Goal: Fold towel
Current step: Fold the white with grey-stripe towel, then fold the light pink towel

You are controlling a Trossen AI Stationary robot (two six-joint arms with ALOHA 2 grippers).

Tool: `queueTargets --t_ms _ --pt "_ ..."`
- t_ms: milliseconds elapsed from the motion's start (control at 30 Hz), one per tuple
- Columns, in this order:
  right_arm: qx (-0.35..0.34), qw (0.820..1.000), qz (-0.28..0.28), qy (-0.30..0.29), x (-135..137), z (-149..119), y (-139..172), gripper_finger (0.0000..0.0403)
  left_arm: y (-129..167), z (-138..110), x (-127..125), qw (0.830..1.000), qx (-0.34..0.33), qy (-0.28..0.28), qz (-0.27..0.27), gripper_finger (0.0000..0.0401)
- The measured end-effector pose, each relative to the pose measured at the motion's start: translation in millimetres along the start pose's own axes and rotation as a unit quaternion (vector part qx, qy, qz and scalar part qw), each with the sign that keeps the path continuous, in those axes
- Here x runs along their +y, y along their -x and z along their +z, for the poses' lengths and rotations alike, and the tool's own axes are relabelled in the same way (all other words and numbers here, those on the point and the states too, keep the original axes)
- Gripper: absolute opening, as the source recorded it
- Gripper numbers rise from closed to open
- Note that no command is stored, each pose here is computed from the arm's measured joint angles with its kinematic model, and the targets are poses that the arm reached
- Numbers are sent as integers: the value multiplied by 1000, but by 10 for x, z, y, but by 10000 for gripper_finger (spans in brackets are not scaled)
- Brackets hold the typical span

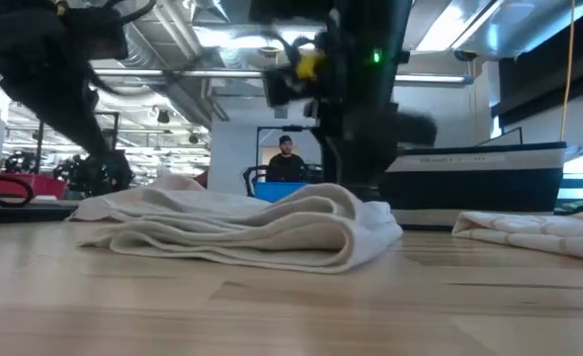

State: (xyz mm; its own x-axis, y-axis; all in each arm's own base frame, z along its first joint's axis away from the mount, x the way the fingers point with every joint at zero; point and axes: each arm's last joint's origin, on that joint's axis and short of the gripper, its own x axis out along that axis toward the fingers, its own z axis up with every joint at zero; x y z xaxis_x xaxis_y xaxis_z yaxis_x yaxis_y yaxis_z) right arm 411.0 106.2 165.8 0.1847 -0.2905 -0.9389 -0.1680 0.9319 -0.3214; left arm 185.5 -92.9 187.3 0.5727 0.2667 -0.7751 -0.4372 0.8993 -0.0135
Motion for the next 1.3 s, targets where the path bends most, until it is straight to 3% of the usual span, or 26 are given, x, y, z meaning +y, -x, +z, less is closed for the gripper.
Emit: queueTargets --t_ms 133,233,333,433,533,733,933,1133,1300 --pt "-50 992 80 -82 102 102 2 198 -43 53 -101 998 -41 -10 -40 130" --pt "-118 984 88 -103 175 201 -23 198 -136 54 -174 995 -72 -18 -64 130" --pt "-140 980 75 -120 198 209 -92 198 -264 11 -219 994 -84 -25 -70 130" --pt "-116 985 75 -104 227 126 -176 198 -380 -62 -241 996 -66 -39 -55 130" --pt "-66 995 67 -33 219 17 -174 198 -451 -112 -258 996 -48 -51 -50 130" --pt "31 994 -43 97 134 -190 -188 198 -450 -125 -242 995 -42 -77 -44 130" --pt "67 996 -19 51 0 -276 -135 198 -382 -110 -208 997 -15 -70 -33 130" --pt "-97 995 -24 -26 20 -190 542 198 -21 106 -139 997 22 -67 -16 130" --pt "-218 972 -48 -77 118 -265 942 198 65 237 206 989 -20 -72 124 130"
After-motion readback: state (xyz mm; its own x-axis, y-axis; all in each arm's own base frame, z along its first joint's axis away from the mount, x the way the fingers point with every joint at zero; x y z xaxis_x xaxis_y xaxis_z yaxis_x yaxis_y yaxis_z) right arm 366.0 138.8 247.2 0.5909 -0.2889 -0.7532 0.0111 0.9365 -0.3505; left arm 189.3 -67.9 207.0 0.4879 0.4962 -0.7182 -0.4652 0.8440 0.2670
